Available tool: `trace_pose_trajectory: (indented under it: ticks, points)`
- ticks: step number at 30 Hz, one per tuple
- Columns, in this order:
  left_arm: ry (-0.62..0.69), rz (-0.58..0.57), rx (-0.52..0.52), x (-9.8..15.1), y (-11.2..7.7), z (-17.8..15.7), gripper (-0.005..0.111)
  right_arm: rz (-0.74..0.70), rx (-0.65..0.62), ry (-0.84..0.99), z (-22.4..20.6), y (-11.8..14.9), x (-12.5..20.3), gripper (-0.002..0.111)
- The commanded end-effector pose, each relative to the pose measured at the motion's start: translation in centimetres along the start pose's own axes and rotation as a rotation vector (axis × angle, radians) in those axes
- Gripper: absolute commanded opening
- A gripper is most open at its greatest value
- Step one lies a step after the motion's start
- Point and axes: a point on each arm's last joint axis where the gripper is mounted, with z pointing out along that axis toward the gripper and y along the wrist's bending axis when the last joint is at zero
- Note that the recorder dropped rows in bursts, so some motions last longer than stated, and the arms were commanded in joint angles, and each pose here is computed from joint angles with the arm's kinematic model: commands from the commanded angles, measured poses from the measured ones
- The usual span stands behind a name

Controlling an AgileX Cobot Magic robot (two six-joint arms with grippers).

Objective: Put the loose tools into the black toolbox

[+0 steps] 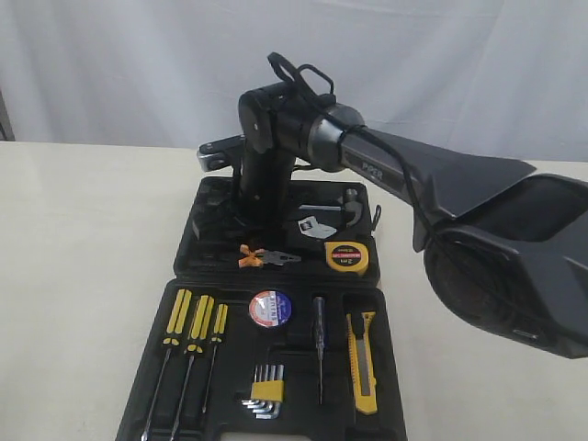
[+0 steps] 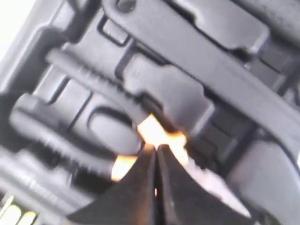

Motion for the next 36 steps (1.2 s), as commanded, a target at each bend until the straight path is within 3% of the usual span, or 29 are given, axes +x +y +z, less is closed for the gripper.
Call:
trace_pose_trajectory:
  ticks: [1,4,7,16,20,24,30,36]
  points:
    - [0.0,-0.005,0.003,0.1,0.0,0.0,0.0,-0.009,-0.019,0.034,0.7,0.3,0.4,-0.001]
    - [0.0,-0.005,0.003,0.1,0.0,0.0,0.0,-0.009,-0.031,0.067,2.2,0.5,0.8,-0.001]
    - [0.0,-0.005,0.003,0.1,0.0,0.0,0.0,-0.007,-0.037,0.042,0.8,0.6,0.5,-0.001]
    - [0.0,-0.003,0.003,0.1,0.0,0.0,0.0,-0.009,0.017,-0.119,-10.5,0.4,-0.5,-0.001]
    - [0.0,-0.004,0.003,0.1,0.0,0.0,0.0,-0.034,0.038,-0.188,-16.3,1.5,1.1,-0.001]
    - [0.0,-0.004,0.003,0.1,0.0,0.0,0.0,-0.037,0.066,-0.186,-20.0,2.3,4.4,-0.001]
    - [0.0,-0.004,0.003,0.1,0.0,0.0,0.0,-0.043,0.115,-0.146,-23.9,2.8,12.2,-0.001]
    - [0.0,-0.004,0.003,0.1,0.0,0.0,0.0,-0.167,0.105,-0.161,-25.2,3.2,19.6,-0.001]
